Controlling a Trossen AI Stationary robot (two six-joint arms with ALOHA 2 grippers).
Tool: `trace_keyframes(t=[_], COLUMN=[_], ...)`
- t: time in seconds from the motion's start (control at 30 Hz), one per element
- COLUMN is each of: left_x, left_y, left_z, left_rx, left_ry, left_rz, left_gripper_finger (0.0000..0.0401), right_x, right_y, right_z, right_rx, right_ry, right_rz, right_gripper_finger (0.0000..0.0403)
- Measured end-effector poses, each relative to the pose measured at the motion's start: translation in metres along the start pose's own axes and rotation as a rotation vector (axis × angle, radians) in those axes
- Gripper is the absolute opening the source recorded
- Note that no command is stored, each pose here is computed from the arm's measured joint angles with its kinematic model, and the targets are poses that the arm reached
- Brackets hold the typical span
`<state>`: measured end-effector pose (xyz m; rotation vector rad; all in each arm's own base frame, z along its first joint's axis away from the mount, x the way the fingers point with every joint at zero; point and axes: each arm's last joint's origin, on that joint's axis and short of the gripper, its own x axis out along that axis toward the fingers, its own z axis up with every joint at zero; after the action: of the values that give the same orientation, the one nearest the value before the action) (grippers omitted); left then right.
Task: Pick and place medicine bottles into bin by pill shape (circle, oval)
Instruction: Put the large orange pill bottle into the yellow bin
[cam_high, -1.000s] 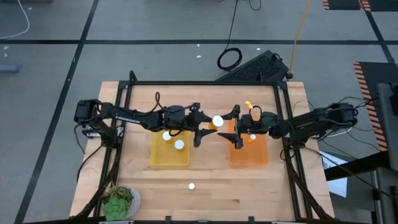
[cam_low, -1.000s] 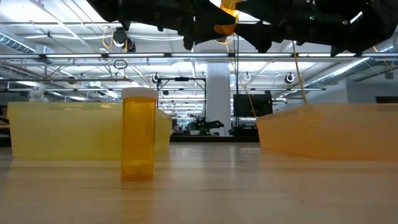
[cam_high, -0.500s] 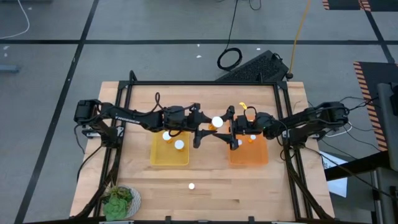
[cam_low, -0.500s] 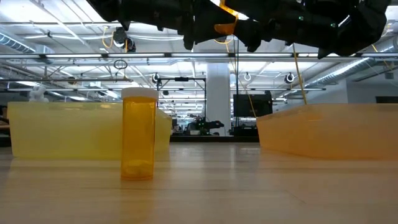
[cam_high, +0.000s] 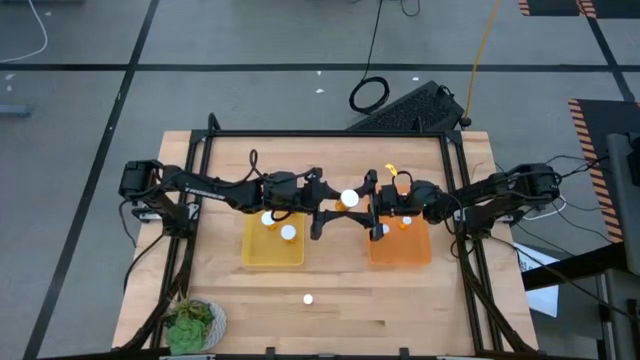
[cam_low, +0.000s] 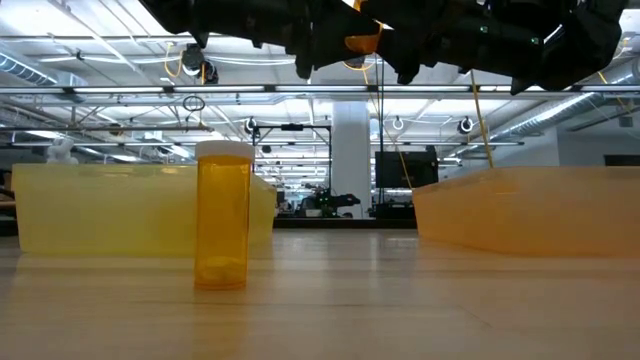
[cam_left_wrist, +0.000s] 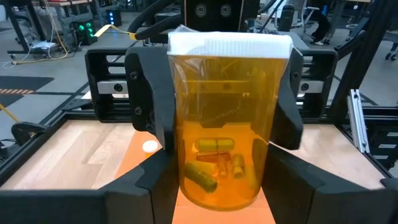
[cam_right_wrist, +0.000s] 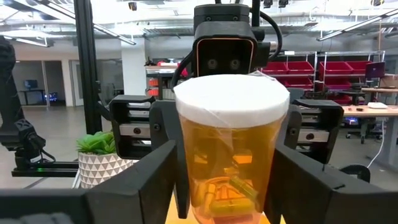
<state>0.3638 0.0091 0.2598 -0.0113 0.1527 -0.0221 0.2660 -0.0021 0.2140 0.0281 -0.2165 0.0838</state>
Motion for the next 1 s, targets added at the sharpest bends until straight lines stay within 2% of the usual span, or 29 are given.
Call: trace_keyframes(t=[0.23, 0.47, 0.73, 1.0], left_x=[0.000, 0.000, 0.000, -0.019], left_y=[0.000, -0.004, -0.006, -0.003], left_z=[0.000, 0.000, -0.002, 0.003], left_rx=[0.003, 0.002, -0.006, -0.009], left_ry=[0.000, -0.002, 0.019, 0.159], left_rz=[-0.001, -0.003, 0.002, 0.008], left_gripper_finger=[0.0198, 0.0203, 0.0276, 0.0329], right_x=[0.000, 0.000, 0.000, 0.000], right_y=[0.000, 0.000, 0.001, 0.000], right_z=[0.000, 0.000, -0.001, -0.003], right_rx=[0.003, 0.001, 0.001, 0.002], right_ry=[0.000, 0.001, 0.007, 0.029], right_rz=[0.000, 0.005, 0.012, 0.005], right_gripper_finger=[0.0198, 0.0191, 0.0191, 0.0191])
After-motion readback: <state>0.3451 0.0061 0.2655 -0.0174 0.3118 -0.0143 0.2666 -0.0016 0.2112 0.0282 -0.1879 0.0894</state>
